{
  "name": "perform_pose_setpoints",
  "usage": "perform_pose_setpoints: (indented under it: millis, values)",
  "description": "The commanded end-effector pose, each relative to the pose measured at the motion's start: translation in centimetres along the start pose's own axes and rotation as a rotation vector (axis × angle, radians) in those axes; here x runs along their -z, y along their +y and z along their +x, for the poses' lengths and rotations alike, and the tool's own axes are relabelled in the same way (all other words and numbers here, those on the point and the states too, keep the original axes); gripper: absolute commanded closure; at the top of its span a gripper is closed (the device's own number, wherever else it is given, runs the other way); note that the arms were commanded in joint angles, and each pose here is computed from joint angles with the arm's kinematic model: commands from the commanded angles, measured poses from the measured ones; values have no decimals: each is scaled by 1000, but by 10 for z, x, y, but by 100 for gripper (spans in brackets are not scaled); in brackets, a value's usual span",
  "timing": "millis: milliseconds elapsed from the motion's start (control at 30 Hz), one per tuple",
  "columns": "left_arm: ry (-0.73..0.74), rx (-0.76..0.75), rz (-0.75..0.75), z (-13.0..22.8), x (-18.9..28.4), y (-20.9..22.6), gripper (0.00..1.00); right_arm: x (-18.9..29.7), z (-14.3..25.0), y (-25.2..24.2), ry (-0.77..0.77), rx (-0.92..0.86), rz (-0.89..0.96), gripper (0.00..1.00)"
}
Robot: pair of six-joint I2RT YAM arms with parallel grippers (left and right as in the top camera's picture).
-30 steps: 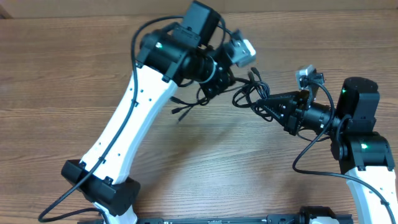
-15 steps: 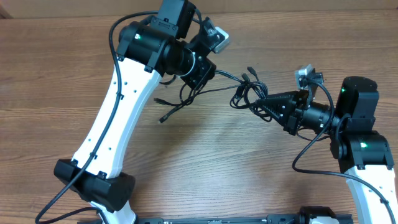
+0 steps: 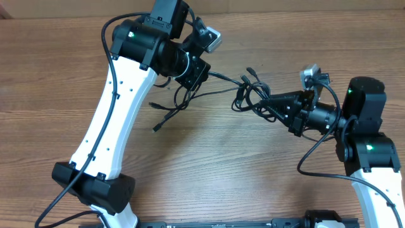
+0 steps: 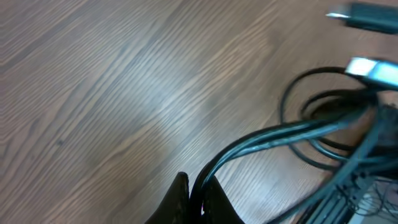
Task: Untangle cables
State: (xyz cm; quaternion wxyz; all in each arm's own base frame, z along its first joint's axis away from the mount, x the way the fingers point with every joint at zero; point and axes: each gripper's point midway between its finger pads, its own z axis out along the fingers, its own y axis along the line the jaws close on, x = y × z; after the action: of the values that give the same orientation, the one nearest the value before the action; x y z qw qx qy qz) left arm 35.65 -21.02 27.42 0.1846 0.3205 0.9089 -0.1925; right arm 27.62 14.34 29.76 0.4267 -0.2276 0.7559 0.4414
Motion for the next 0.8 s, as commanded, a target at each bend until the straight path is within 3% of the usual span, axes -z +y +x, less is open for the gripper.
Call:
perform_pose_setpoints:
  millis: [0, 333, 567, 767]
  values:
    - [36, 138, -286, 12, 14, 68, 96, 5, -16, 23, -38, 80, -96, 96]
    - [36, 141, -275, 12, 13, 67, 96, 6, -27, 26, -72, 147, -106, 96]
    - [20, 123, -165, 8, 7, 50, 96, 7, -38, 29, -105, 162, -110, 96]
    - [41, 49, -141, 12, 0, 48, 95, 7, -38, 29, -98, 57, -115, 96]
